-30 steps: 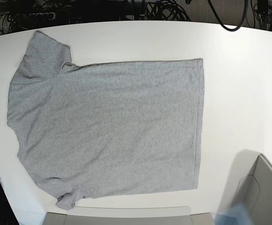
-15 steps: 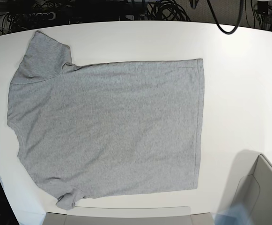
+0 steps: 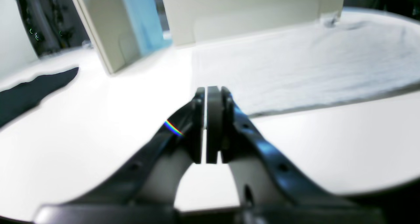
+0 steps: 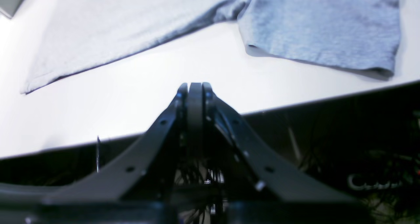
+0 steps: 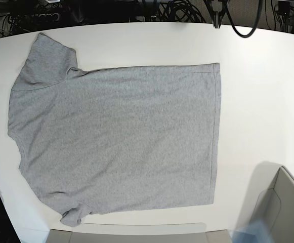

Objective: Fold the T-shirt properly
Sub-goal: 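Move both grippers down to the shirt's collar-side corners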

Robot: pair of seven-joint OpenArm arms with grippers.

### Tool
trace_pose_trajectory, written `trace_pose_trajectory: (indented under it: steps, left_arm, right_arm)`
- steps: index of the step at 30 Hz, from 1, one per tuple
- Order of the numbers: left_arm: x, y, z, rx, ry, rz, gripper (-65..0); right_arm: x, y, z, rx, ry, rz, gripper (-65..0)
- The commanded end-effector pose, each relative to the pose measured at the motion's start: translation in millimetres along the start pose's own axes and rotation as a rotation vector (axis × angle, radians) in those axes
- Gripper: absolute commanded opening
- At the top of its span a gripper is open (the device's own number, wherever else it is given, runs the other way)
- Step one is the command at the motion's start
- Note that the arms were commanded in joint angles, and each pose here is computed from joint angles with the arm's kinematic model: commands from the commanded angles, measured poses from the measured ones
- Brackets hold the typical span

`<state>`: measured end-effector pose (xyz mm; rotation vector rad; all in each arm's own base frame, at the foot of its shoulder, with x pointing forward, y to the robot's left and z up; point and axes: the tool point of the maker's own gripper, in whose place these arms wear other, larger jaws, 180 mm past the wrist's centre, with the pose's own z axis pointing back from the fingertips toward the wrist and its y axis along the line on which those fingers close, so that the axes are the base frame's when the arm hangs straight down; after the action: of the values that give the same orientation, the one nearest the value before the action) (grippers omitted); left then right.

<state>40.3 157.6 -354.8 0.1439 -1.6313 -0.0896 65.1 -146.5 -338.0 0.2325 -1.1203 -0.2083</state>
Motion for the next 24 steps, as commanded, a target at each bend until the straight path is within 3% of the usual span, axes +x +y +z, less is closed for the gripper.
trace_pose_trajectory:
  steps: [1,4,8,11,14,17,20,24]
  left_arm:
    - [10,4,-3,0.009,0.001,-0.006,-59.6]
    - [20,5,-23,0.015,-0.003,-0.003,-59.4]
    - [24,3,-44,0.013,0.060,0.011,-59.2]
    - [18,3,-63,0.016,0.169,0.019,-59.1]
    - [15,3,-83,0.019,0.269,0.029,-59.1]
    - [12,-5,-98,0.005,0.336,0.054,-59.1]
    - [13,-16,-108,-0.021,0.373,0.076,-59.1]
    - [12,-34,-113,-0.057,0.392,0.109,-59.1]
  right_arm:
    - [16,0,1,0.002,-0.035,-0.010,-64.6]
    - [37,-13,-6,-0.032,-0.031,-0.003,-61.3]
    - [52,-36,-8,-0.097,-0.030,-0.087,-46.5]
    - [60,-55,-11,-0.143,-0.043,-0.163,-38.4]
    - [66,-75,-18,-0.176,-0.010,-0.174,-38.3]
    - [71,-84,-30,-0.151,0.049,-0.182,-38.3]
    - [85,-92,-38,-0.086,0.065,-0.206,-38.3]
    - [94,-119,-42,-0.093,0.081,-0.193,-38.3]
